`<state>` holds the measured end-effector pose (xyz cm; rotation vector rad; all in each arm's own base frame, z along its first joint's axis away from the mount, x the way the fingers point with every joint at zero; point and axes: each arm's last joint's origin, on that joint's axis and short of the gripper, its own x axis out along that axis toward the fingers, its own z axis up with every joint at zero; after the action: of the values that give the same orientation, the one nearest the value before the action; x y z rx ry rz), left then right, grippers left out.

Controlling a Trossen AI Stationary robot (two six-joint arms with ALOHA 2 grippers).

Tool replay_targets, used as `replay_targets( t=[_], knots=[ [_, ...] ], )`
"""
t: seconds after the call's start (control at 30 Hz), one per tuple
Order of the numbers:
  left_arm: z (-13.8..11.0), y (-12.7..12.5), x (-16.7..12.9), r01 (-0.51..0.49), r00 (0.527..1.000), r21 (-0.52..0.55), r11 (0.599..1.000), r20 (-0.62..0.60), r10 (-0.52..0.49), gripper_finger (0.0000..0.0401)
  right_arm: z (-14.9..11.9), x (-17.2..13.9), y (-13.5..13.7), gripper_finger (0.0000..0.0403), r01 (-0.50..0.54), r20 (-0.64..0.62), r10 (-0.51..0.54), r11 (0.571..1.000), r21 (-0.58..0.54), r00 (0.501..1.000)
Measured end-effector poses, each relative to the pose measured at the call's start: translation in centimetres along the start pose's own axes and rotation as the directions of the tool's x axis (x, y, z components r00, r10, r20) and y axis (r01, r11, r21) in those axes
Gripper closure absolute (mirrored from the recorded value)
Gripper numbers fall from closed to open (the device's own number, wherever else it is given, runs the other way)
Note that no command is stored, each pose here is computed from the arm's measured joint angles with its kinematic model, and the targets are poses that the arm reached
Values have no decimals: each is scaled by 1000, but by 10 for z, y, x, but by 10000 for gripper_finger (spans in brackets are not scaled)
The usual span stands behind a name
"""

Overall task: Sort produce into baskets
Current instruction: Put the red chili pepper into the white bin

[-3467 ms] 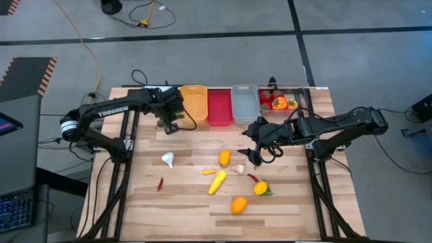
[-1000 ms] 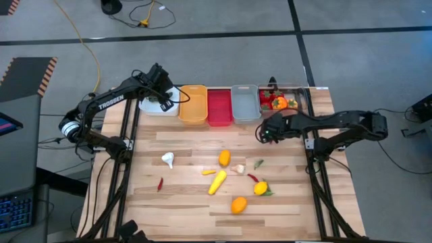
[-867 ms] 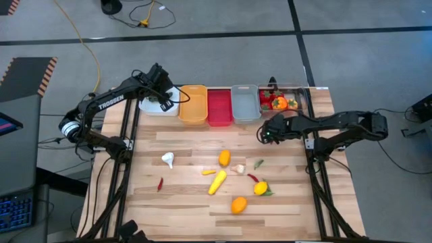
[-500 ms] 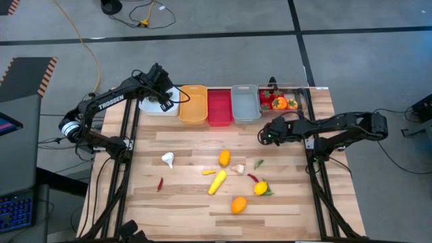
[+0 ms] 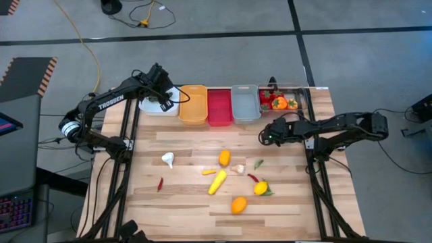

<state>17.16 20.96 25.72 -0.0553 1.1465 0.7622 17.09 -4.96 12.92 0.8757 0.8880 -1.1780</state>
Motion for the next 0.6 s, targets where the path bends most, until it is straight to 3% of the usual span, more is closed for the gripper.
replay_targets(
  t=[0.4,0.6],
  knots=[
    [0,-1,0,11,1000,2,1000,4,-11,270,0,0,1,307,-8,3,8,1000,-5,1000],
    [1,-2,0,49,999,6,999,19,-49,270,1,0,3,343,-26,10,26,999,-24,1000]
  ],
)
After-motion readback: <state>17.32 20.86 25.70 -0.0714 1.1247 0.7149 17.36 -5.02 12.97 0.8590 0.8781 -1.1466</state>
